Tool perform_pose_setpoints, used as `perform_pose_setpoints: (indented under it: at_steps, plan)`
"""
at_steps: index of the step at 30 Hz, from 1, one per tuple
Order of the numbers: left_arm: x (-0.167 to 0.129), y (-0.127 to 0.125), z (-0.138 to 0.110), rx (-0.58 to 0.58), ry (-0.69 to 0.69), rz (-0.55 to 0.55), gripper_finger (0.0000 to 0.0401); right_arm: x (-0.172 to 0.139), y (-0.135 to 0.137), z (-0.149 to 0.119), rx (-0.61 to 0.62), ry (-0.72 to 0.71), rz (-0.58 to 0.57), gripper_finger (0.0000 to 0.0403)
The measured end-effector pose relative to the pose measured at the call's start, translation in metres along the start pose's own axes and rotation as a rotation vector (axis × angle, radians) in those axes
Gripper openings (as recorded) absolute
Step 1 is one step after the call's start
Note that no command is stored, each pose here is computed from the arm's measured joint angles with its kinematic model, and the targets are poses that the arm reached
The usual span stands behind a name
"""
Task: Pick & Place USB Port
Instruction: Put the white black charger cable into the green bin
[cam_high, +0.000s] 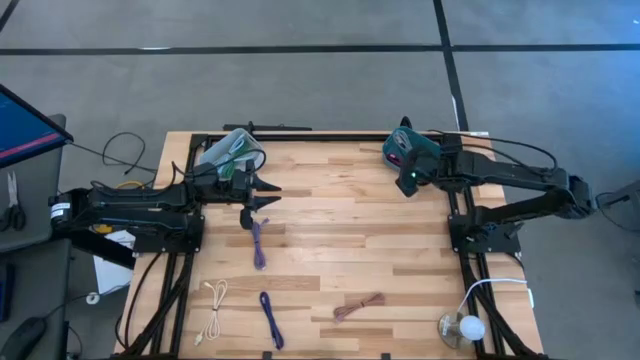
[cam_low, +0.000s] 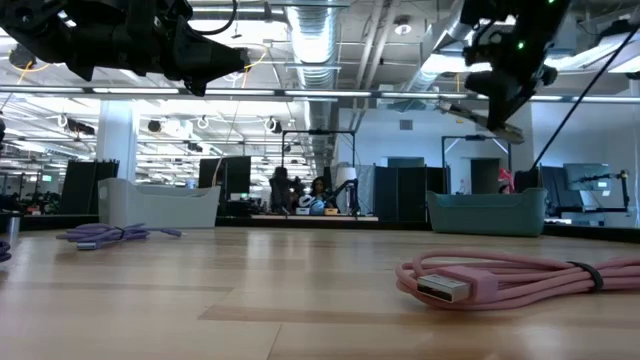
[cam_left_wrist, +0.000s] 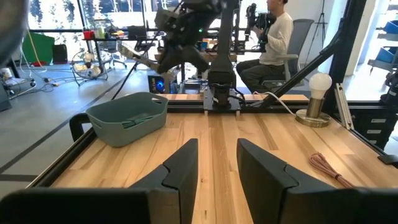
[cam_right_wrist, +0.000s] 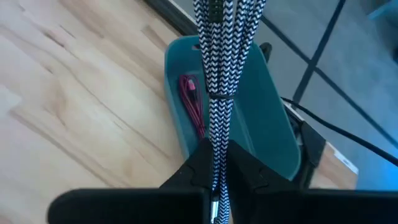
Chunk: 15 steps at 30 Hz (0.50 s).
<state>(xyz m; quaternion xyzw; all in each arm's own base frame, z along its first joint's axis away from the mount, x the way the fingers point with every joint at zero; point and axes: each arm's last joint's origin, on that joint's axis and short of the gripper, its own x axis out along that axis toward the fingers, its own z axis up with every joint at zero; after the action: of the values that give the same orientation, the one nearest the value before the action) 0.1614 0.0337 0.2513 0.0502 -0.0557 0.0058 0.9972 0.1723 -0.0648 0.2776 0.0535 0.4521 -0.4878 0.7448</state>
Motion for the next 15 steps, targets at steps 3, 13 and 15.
perform_pose_setpoints:
  at_steps: [3,13,15]
  plan:
    - [0.0,0.0,0.0,0.0,0.0,0.0,0.011,0.013,-0.004,0.001,0.0,0.028,-0.005,0.001]
    - [0.0,0.0,0.0,0.0,0.0,0.0,0.011,0.055,-0.02,-0.003,0.06,0.101,0.04,0.001]
    - [0.0,0.0,0.0,0.0,0.0,0.0,0.011,0.062,-0.022,-0.003,0.074,0.1,0.049,0.001]
